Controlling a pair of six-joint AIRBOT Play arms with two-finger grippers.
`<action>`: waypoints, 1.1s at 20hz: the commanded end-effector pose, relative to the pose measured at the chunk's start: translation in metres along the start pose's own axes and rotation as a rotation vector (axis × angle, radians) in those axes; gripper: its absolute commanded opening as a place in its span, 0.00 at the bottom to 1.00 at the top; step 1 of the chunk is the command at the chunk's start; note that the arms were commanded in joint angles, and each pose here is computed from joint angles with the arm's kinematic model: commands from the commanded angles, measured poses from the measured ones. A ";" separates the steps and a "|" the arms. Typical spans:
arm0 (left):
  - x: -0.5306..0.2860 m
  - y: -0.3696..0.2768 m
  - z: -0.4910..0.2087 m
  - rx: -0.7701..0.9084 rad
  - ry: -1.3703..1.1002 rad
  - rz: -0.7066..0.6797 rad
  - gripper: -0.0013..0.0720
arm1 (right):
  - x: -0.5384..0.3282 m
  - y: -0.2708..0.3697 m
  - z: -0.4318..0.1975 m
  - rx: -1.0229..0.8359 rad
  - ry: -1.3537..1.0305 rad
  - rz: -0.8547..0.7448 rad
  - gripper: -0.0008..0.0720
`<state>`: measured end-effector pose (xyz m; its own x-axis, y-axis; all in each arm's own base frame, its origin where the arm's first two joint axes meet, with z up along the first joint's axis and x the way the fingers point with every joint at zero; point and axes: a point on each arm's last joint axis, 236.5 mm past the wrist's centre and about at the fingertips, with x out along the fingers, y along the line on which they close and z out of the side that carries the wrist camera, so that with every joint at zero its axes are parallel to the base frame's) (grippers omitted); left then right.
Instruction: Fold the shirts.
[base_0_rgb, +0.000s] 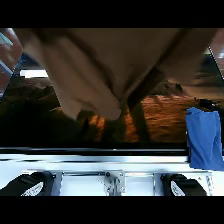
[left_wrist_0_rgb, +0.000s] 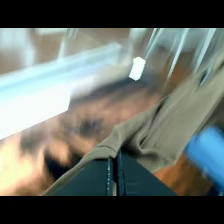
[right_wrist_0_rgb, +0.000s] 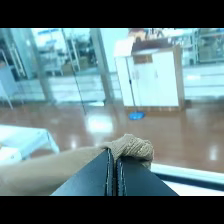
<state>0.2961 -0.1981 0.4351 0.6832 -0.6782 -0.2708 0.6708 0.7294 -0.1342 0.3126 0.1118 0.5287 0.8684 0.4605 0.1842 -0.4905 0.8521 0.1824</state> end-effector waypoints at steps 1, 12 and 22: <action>0.002 0.034 -0.081 -0.053 0.309 0.119 0.07 | 0.023 -0.020 0.001 0.032 -0.031 -0.025 0.10; 0.070 0.071 -0.182 -0.193 0.518 0.128 0.07 | 0.186 -0.081 -0.196 0.361 0.252 0.078 0.10; 0.157 0.130 -0.310 -0.387 0.723 0.187 0.07 | 0.147 -0.086 -0.449 0.577 1.013 0.161 0.84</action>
<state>0.3896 -0.1843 0.1052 0.3528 -0.4260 -0.8331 0.3578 0.8841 -0.3006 0.5434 0.2404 0.1482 0.4920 0.7538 -0.4356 -0.3870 0.6375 0.6662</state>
